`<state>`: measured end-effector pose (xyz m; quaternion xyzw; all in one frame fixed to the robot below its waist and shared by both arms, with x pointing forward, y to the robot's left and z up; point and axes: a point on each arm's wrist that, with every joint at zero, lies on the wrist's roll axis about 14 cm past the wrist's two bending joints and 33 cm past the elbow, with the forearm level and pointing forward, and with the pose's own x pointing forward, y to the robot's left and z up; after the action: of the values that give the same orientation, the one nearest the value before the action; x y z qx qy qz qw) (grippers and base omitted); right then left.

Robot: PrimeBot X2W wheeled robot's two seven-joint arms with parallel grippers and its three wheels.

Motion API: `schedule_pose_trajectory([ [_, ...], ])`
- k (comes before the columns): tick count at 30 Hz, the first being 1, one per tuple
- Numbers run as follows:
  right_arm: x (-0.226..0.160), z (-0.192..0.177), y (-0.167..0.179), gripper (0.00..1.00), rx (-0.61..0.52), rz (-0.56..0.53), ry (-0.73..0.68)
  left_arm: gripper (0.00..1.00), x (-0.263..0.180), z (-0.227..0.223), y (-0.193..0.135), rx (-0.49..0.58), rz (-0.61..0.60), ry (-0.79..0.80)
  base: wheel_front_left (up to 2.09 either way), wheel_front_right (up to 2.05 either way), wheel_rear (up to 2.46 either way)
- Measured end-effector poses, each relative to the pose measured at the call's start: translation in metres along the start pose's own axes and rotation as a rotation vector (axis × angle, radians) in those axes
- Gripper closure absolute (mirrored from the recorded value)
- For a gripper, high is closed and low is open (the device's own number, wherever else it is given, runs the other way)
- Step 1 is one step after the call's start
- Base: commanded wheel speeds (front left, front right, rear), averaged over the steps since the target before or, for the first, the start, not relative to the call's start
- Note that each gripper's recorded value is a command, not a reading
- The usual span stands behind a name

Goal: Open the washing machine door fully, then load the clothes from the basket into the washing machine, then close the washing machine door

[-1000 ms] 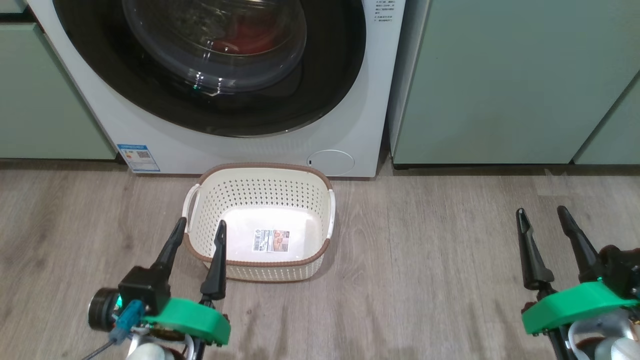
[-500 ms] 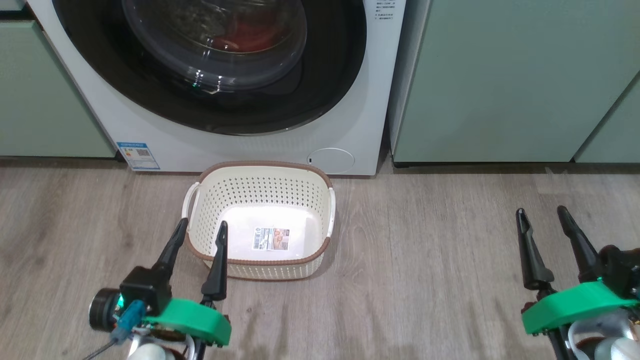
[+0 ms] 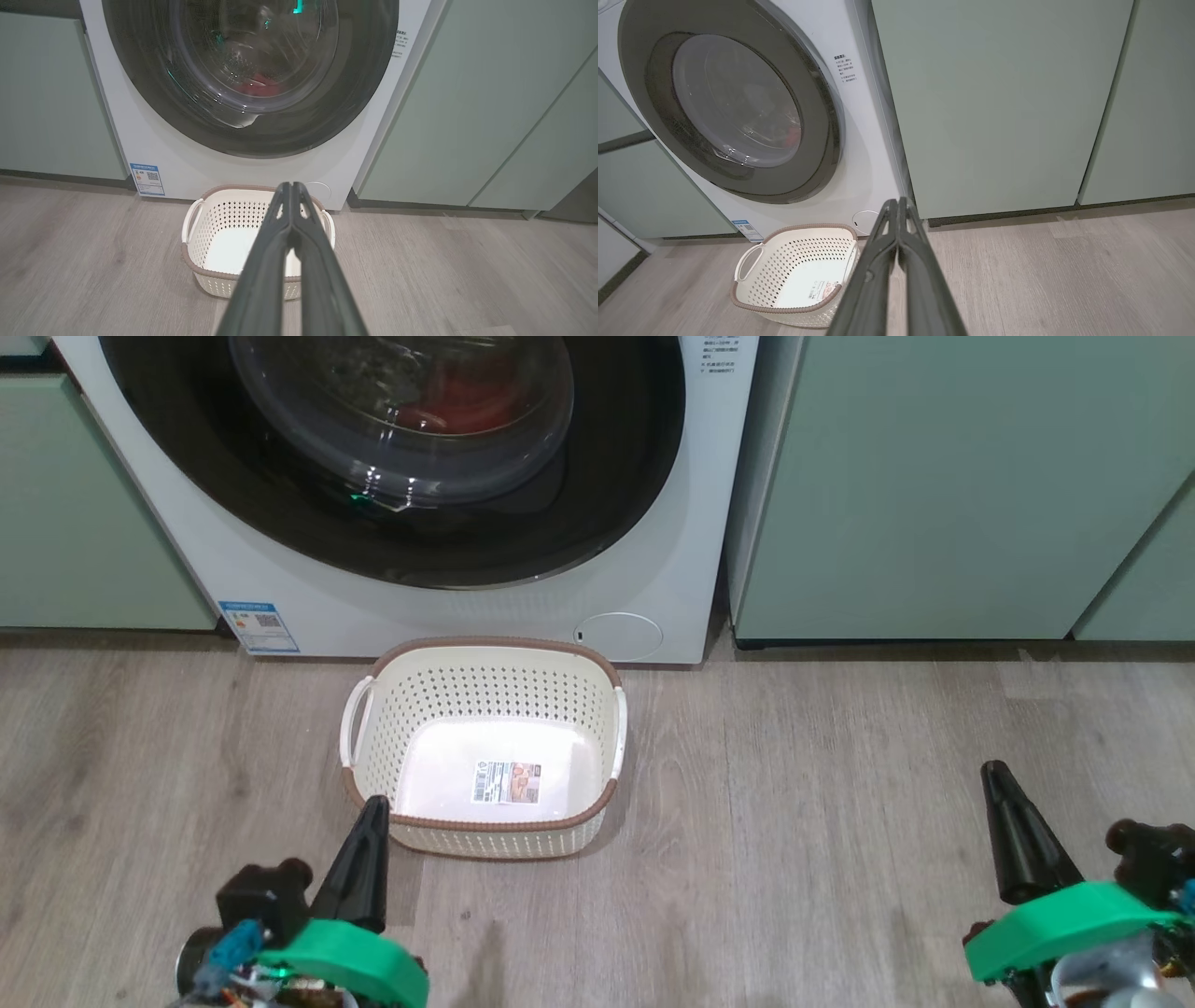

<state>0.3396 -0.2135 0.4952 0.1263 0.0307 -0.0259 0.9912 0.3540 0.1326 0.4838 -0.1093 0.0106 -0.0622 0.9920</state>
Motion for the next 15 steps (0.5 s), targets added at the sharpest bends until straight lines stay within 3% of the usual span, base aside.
schedule_pose_trajectory([
  [15, 0.001, -0.008, -0.002, 1.0, 0.171, -0.01, 0.022, 1.0, 0.001, -0.004, 0.013, -0.17, 0.053, 0.033, 0.0, 0.0, 0.0],
])
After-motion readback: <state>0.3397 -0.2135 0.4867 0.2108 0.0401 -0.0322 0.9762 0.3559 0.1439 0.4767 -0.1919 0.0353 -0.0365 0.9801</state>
